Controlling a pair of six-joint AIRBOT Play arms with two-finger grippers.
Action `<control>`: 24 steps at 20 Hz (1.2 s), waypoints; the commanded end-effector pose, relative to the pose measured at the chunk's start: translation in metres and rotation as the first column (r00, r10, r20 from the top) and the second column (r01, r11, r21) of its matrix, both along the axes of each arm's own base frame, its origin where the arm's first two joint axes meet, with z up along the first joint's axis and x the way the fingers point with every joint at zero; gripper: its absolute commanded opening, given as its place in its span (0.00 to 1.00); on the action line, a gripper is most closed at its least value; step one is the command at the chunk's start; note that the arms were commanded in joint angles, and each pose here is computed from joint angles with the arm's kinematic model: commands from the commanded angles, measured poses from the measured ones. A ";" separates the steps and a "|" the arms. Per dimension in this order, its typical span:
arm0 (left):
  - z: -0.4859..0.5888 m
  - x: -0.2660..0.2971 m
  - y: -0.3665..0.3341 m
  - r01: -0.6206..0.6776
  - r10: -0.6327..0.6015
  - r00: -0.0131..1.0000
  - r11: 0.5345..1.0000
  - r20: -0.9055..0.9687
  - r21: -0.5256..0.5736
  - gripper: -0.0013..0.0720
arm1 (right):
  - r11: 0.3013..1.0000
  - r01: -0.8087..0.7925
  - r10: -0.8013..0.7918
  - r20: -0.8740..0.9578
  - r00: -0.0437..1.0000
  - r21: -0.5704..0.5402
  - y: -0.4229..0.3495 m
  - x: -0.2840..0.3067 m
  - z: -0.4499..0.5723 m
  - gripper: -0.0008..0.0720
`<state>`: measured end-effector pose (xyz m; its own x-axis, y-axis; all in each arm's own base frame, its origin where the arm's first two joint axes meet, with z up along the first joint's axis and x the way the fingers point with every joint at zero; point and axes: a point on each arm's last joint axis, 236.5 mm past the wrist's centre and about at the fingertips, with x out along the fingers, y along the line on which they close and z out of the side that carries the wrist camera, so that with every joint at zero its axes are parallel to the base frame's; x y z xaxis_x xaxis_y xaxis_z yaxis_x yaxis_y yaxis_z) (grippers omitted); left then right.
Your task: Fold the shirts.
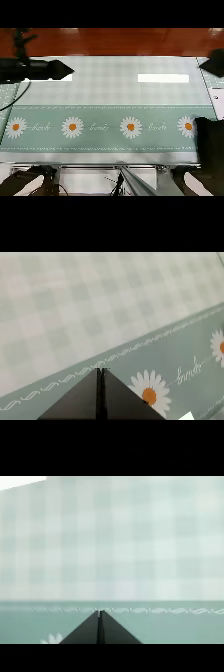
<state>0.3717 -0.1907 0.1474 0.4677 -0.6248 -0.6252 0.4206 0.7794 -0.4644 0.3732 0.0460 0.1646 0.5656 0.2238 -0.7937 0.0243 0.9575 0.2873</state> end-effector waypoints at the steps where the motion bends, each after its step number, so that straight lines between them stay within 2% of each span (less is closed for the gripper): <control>1: -0.067 -0.009 -0.011 0.058 -0.036 0.996 0.959 -0.082 0.276 0.05 | 0.944 -0.132 0.086 -0.162 0.983 -0.302 0.044 0.003 -0.089 0.06; 3: -0.109 -0.014 0.024 0.016 0.046 0.988 0.920 -0.148 0.391 0.05 | 0.940 -0.111 0.022 -0.268 0.963 -0.322 0.038 -0.004 -0.134 0.06; 4: -0.121 -0.016 0.036 0.009 0.068 0.983 0.911 -0.172 0.411 0.05 | 0.941 -0.095 -0.007 -0.301 0.954 -0.325 0.032 -0.004 -0.146 0.06; 8: -0.130 -0.016 0.058 -0.026 0.122 0.971 0.909 -0.206 0.417 0.05 | 0.941 -0.081 -0.027 -0.313 0.949 -0.329 0.027 -0.003 -0.151 0.06; 24: -0.133 -0.017 0.055 -0.019 0.117 0.970 0.909 -0.211 0.416 0.05 | 0.937 -0.093 -0.027 -0.336 0.941 -0.336 0.025 -0.008 -0.153 0.06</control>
